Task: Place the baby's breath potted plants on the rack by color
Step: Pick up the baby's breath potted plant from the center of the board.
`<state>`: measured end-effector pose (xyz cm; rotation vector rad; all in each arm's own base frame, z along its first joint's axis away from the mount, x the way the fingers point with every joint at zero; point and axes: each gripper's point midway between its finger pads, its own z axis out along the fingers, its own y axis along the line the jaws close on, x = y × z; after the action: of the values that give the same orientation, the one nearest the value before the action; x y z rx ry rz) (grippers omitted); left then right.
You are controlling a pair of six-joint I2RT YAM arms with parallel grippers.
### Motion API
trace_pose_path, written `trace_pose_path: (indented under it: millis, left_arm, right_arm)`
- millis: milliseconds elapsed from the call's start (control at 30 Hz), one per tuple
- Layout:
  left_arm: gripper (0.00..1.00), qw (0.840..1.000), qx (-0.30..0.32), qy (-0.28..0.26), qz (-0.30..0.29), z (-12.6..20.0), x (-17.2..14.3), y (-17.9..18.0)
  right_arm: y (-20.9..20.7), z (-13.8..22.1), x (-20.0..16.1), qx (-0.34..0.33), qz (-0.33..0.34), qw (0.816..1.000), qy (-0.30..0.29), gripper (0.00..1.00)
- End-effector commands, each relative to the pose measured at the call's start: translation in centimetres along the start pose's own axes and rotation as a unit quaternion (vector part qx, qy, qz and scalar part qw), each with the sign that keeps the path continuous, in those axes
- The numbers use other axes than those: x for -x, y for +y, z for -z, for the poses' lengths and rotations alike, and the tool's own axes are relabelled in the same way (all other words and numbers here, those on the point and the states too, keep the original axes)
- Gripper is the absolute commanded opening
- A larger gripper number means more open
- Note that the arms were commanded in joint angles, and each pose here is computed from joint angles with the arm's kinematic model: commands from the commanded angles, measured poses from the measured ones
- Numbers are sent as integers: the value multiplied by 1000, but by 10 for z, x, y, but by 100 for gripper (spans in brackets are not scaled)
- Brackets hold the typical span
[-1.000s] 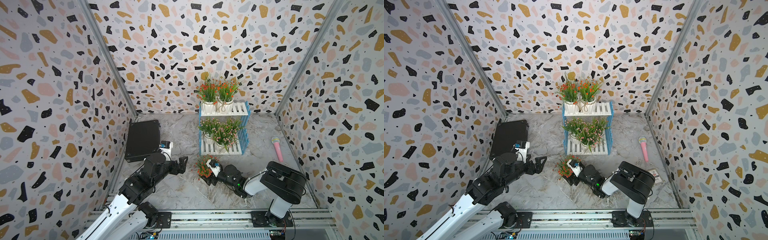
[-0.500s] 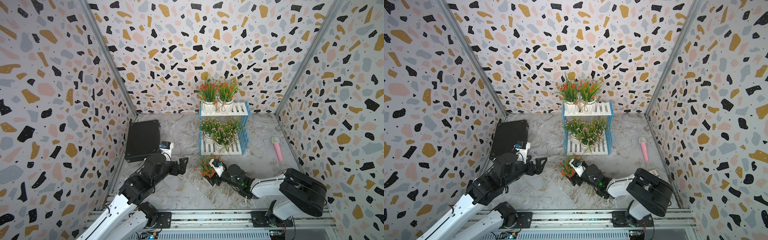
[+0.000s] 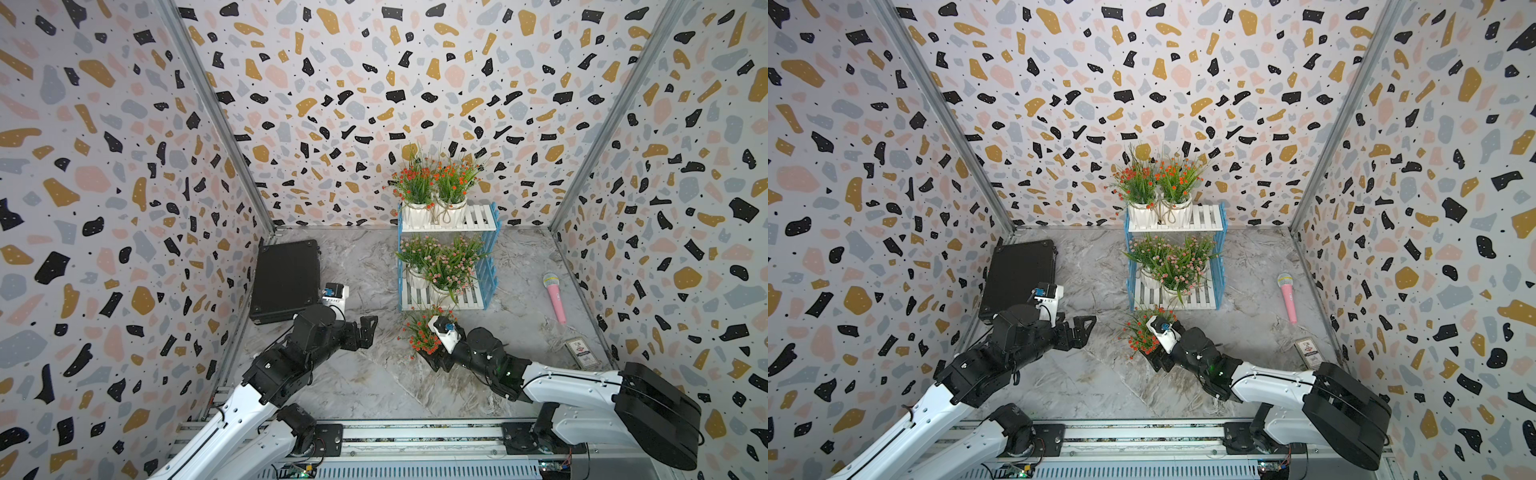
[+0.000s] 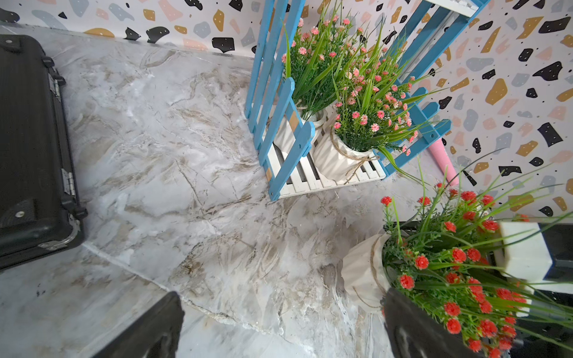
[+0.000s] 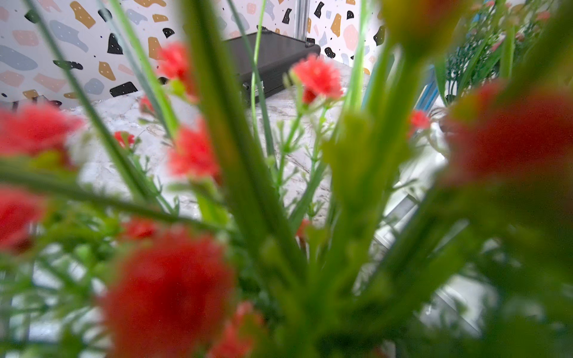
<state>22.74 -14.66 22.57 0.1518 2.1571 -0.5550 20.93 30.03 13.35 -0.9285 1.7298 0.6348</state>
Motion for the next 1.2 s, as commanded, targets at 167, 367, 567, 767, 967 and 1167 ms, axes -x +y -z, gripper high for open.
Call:
trace_pose_path:
  millis: [167,367,567,767,967,1167]
  left_arm:
    - [99,1000,-9,11,24,-9,-9,0]
    - [99,999,-16,23,33,-16,-17,-1]
    - [99,999,-12,24,32,-19,-19,0]
    - [99,999,-15,27,38,-22,-22,0]
    - [99,999,-11,25,37,-20,-21,2]
    - [99,999,-12,28,37,-20,-23,1]
  right_arm:
    - [1,-1,29,3,-4,999,-34,71]
    - [3,-7,26,8,-6,1000,-28,72]
    - [6,-12,18,16,-12,1000,-19,72]
    - [6,-15,11,17,-14,1000,-11,72]
    - [8,-21,3,22,-17,1000,-6,72]
    - [8,-24,-7,22,-23,1000,1,72]
